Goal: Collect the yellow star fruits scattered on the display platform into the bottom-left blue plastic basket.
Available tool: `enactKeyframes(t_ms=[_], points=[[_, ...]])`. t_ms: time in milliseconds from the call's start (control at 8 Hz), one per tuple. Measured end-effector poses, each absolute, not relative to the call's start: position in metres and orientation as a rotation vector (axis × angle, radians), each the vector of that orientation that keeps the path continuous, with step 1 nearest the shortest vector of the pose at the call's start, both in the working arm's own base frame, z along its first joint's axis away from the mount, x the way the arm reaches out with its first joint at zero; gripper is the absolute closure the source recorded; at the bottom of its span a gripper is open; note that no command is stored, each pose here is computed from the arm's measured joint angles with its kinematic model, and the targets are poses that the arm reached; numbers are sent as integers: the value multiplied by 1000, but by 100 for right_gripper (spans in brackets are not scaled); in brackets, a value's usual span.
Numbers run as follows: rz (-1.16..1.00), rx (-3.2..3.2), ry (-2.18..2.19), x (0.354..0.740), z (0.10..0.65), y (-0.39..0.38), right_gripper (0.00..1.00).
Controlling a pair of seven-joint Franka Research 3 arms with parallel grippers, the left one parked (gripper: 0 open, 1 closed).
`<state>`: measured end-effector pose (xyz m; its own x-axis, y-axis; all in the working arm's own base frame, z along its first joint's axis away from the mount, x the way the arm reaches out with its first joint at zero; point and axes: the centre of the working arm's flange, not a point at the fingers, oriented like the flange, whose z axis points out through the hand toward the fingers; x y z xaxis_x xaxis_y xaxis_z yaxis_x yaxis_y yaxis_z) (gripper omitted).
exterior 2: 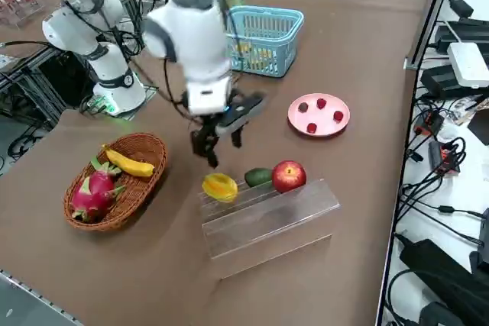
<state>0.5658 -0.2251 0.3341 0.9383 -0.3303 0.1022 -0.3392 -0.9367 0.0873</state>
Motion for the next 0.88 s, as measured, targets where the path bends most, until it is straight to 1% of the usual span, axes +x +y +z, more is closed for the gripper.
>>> enactKeyframes(t_ms=[250, 375, 875], points=[[147, 2982, -579, 537, 314, -241, 2], [154, 2979, -597, 532, 313, -247, 2], [158, 2988, -587, 534, 302, -241, 2]])
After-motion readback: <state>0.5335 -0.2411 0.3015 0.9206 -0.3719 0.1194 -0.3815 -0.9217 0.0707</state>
